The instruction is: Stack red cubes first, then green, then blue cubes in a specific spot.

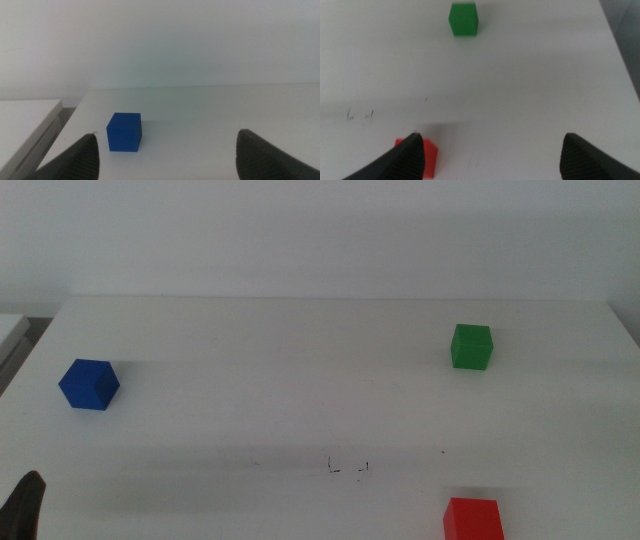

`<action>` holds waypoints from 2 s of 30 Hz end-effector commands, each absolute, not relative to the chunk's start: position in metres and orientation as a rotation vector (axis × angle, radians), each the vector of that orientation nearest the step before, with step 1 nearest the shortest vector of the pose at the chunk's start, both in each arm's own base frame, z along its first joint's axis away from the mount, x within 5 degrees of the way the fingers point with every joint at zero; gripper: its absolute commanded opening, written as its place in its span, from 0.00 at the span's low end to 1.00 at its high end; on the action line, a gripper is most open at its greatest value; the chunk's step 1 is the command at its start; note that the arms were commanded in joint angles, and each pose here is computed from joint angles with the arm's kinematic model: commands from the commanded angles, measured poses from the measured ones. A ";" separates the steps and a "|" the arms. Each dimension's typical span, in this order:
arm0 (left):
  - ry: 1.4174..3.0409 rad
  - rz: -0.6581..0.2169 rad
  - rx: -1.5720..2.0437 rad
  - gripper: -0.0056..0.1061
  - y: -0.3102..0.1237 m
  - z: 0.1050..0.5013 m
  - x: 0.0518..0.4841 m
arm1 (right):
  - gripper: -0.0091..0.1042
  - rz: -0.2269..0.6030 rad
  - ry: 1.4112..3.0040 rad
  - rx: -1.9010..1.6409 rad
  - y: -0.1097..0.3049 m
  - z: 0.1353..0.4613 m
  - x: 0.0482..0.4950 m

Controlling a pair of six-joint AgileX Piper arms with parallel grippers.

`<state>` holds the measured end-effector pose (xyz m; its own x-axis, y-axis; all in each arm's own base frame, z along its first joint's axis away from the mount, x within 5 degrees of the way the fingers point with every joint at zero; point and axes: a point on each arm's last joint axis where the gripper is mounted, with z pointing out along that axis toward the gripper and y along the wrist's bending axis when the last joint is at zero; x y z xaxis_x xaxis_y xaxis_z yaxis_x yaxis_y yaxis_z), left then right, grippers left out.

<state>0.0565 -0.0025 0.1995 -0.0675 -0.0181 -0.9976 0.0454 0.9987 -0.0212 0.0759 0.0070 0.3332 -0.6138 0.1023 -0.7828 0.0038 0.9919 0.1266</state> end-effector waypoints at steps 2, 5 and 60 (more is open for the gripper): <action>1.623 -0.050 0.022 0.89 -0.002 0.200 0.056 | 0.90 0.151 2.302 0.070 0.008 0.343 0.075; 1.623 -0.050 0.022 0.89 -0.002 0.200 0.056 | 0.90 0.190 2.316 0.087 0.011 0.354 0.085; 1.623 -0.050 0.022 0.89 -0.002 0.200 0.056 | 0.90 -0.070 2.913 0.241 0.170 0.205 0.210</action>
